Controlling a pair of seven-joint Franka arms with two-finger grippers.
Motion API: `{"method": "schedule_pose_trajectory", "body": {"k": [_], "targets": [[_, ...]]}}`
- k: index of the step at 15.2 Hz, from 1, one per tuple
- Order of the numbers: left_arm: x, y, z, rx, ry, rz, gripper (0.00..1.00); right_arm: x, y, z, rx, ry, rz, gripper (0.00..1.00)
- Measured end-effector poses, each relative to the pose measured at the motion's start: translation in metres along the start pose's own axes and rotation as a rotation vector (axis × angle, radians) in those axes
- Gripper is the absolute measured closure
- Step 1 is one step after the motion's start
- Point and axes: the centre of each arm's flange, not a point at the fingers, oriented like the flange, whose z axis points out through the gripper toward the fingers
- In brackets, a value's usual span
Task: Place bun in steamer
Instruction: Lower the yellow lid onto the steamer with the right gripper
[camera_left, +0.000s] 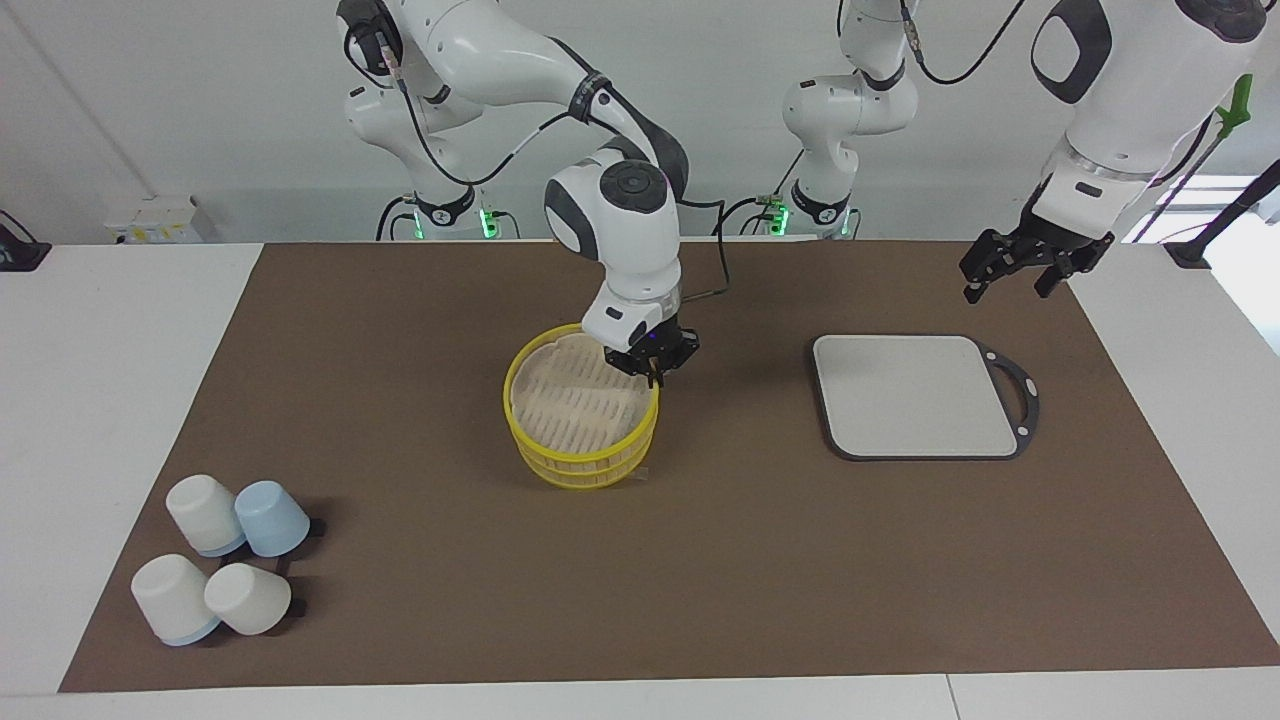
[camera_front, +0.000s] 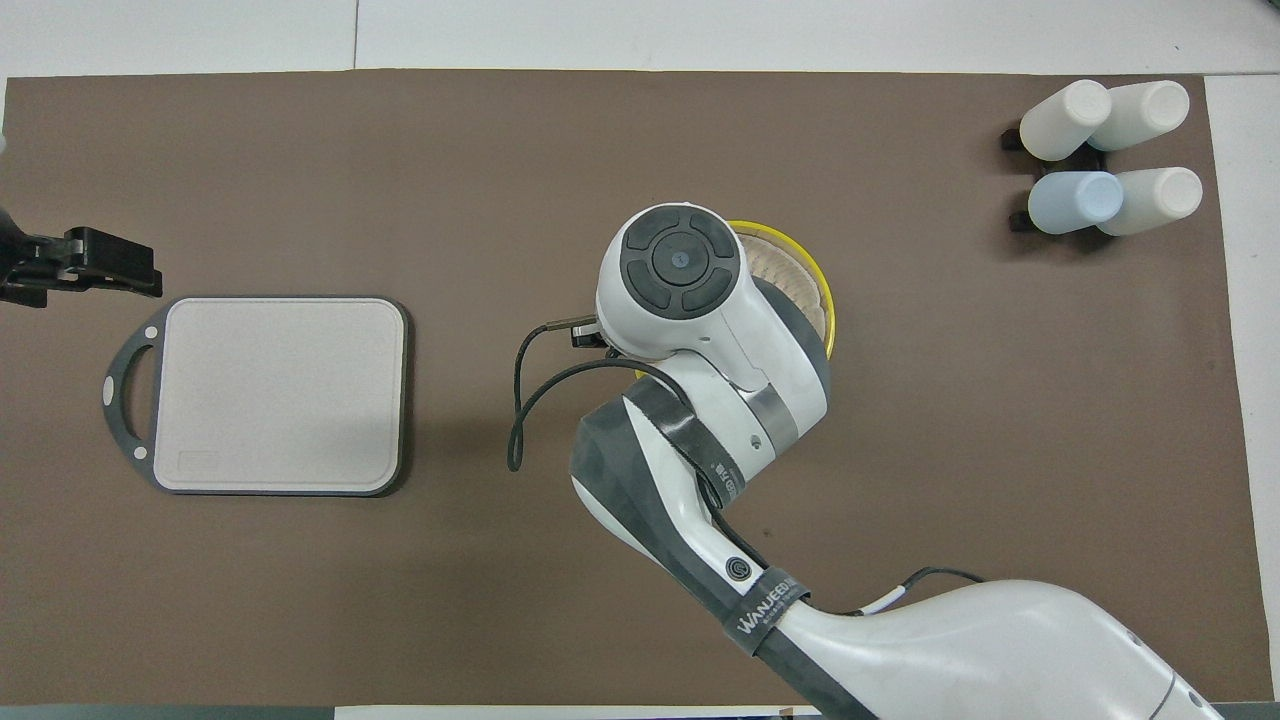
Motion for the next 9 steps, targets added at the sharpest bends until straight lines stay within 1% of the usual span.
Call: {"method": "schedule_pose_trajectory", "body": {"k": [5,9], "targets": [[-0.018,0.000,-0.002,0.001,-0.005,0.007,0.00,-0.001,0.003,0.007,-0.006,-0.001,0.004,0.91],[-0.021,0.001,-0.001,-0.015,-0.010,0.008,0.00,-0.004,0.004,0.016,-0.009,-0.006,0.003,0.91]]}}
